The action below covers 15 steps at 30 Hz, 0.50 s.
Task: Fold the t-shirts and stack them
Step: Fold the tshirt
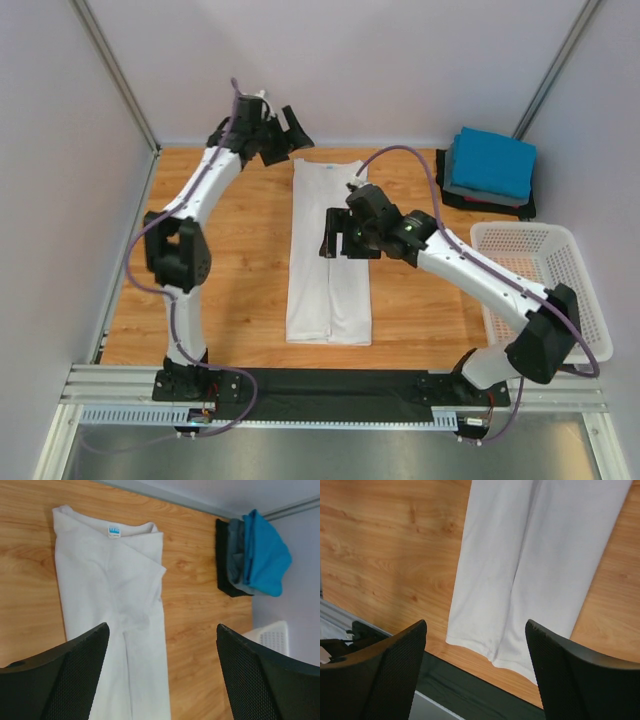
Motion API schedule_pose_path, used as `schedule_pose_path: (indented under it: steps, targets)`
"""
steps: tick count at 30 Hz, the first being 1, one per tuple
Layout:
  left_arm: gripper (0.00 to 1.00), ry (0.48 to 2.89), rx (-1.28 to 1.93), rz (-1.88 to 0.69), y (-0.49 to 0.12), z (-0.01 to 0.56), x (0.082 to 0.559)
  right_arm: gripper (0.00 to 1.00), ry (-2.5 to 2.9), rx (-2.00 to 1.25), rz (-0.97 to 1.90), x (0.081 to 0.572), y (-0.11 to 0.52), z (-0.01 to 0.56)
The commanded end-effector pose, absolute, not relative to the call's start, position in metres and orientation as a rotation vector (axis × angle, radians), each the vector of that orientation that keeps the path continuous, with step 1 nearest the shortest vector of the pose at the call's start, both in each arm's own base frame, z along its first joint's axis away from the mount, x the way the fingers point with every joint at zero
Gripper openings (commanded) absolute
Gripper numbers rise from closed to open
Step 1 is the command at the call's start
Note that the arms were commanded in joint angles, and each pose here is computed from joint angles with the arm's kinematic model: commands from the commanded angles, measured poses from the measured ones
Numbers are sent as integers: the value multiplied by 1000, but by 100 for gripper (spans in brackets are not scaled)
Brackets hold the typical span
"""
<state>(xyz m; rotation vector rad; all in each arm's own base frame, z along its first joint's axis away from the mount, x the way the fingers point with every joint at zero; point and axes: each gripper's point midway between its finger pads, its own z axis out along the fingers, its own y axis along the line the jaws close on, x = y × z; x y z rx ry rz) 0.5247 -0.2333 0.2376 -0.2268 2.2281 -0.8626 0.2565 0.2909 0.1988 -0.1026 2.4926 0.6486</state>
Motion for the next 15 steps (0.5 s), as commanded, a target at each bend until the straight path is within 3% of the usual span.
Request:
schedule_pose_path:
  steps: [1, 3, 4, 5, 10, 15]
  targets:
    - [94, 2147, -137, -928, -218, 305, 456, 83, 2471, 58, 597, 250, 252, 205]
    - [93, 2257, -191, -910, -208, 258, 421, 84, 2496, 166, 590, 246, 231, 196]
    - [94, 2232, -189, -922, -203, 270, 400, 84, 2529, 179, 603, 233, 221, 182]
    - [93, 2319, -232, -933, -200, 238, 377, 85, 2537, 200, 613, 229, 216, 177]
    - [92, 2466, -268, -968, -197, 200, 289, 84, 2662, 223, 626, 189, 198, 135]
    - [86, 2653, -352, -977, -201, 135, 201, 71, 2764, 265, 801, 149, 204, 90]
